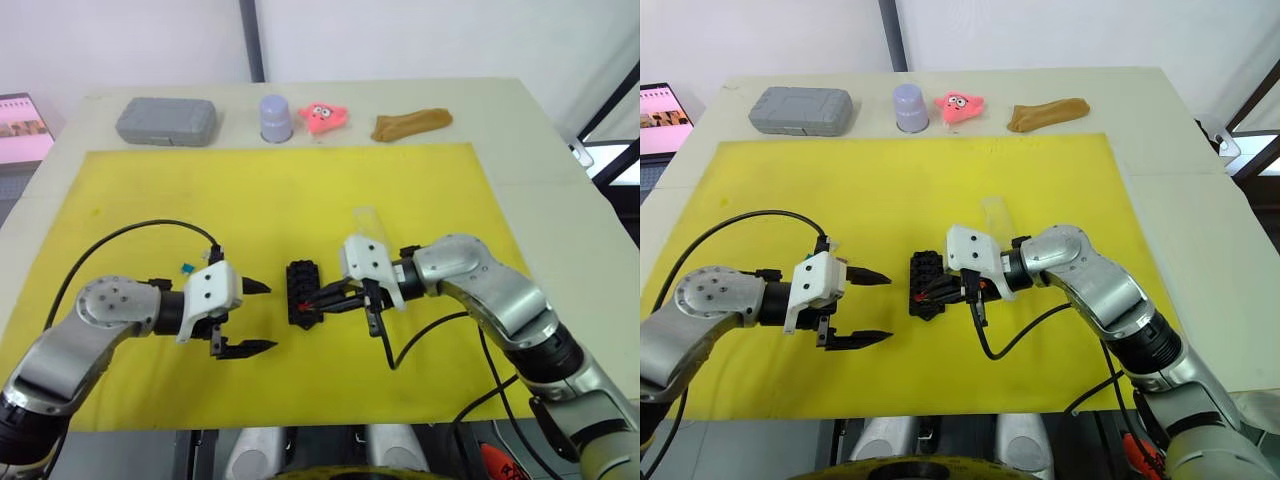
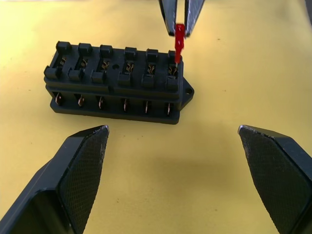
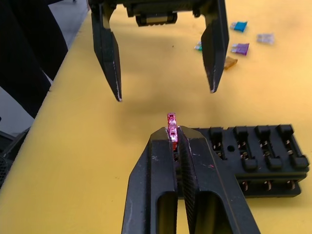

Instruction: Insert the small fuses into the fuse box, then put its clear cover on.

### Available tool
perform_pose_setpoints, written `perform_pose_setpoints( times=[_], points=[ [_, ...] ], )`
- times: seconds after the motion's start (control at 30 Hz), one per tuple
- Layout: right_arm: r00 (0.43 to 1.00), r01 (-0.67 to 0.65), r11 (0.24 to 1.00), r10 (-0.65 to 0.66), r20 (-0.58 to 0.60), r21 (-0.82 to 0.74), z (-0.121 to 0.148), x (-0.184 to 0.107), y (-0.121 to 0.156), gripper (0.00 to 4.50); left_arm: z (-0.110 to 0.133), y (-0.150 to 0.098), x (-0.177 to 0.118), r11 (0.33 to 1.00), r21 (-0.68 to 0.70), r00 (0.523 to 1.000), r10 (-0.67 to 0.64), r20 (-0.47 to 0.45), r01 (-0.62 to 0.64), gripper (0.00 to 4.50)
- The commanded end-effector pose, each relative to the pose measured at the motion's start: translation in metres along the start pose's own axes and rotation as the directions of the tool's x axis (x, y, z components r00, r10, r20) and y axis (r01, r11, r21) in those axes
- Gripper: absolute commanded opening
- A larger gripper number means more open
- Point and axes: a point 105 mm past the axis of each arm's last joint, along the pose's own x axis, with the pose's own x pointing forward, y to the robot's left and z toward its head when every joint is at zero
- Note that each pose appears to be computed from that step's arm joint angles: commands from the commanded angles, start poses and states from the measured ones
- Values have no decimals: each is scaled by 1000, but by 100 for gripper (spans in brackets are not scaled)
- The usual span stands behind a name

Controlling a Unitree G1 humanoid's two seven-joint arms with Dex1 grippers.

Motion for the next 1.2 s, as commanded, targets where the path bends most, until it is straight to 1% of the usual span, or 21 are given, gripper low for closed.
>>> perform_pose_setpoints(
  times=[0.03,0.27,0.73,1.2],
  points=[
    [1000,-6,999,6,13,-34,6,1,4,0,7,-1,0,999,33,1000,-1,18,0,447],
    [1000,2,999,-2,-5,-40,-1,1,3,0,7,-1,-1,1000,30,1000,-2,18,1,447],
    [1000,24,998,-24,11,-56,5,-1,-3,0,6,-2,-1,1000,28,1000,-4,19,4,447],
    [1000,23,999,-23,-5,-39,-6,2,0,0,7,-3,0,1000,25,1000,-6,21,5,447]
  ],
)
